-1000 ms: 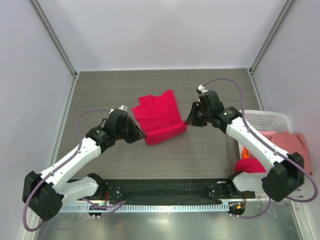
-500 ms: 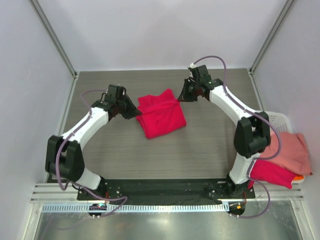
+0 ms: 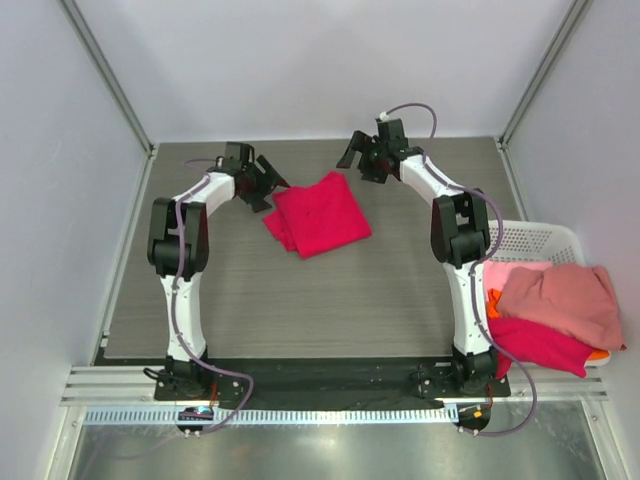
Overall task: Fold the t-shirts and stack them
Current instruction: Fold the tshirt, then neatly place the folded tshirt to the corner
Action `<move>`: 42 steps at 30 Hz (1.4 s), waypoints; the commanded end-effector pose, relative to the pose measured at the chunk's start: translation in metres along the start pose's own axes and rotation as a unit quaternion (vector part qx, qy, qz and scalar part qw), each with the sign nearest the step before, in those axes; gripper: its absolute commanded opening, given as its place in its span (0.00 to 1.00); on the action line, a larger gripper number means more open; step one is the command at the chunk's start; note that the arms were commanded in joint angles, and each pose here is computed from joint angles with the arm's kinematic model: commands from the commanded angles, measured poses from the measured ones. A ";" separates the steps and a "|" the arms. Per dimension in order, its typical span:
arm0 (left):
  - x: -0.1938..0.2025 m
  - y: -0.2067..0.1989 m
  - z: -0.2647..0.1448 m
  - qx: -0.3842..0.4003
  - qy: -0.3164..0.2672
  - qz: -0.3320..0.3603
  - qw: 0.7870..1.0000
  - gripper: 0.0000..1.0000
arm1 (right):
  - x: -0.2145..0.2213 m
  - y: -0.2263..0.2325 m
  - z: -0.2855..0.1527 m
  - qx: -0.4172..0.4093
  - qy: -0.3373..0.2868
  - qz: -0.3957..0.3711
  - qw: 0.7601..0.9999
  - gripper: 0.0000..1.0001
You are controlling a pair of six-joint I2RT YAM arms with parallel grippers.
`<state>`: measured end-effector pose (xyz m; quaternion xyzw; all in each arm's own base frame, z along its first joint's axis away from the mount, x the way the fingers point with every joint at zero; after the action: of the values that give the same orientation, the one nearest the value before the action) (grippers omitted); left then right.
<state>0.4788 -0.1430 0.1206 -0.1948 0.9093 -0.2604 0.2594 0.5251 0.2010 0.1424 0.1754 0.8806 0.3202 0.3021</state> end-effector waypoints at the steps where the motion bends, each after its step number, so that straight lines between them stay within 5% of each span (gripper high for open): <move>1: -0.006 -0.011 -0.024 0.012 -0.031 0.024 0.999 0.83 | -0.018 0.038 -0.026 -0.070 -0.058 -0.040 0.995 1.00; 4: -0.006 -0.015 -0.053 0.003 -0.063 0.041 0.997 0.83 | -0.004 0.024 -0.048 -0.068 -0.089 -0.070 0.991 0.97; 16: 0.079 0.006 -0.138 -0.033 -0.077 0.088 0.993 0.82 | 0.067 -0.019 -0.090 0.031 -0.012 -0.136 0.990 0.71; 34: 0.170 0.052 -0.172 -0.020 -0.030 0.157 0.987 0.81 | 0.078 -0.048 -0.043 0.106 0.022 -0.157 0.982 0.55; 40: 0.177 0.064 -0.173 -0.030 -0.052 0.177 0.982 0.79 | 0.079 -0.048 -0.038 0.096 0.034 -0.159 0.982 0.04; 42: 0.180 0.069 -0.173 -0.030 -0.066 0.186 0.980 0.79 | 0.076 -0.051 -0.040 0.118 0.024 -0.162 0.979 0.01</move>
<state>0.2179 -0.1147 0.1338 -0.0633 0.9340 -0.1749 0.3050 0.4267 0.1856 0.0913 0.0580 0.9392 0.1823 0.2852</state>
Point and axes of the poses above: each gripper's point midway between its finger pads, its own z axis out along the fingers, its own y axis along the line the jaws close on, x = y × z, the point moved 8 cm from there along -z, back along the fingers, and after that the axes turned 12 degrees about z, right-handed, at the moved point
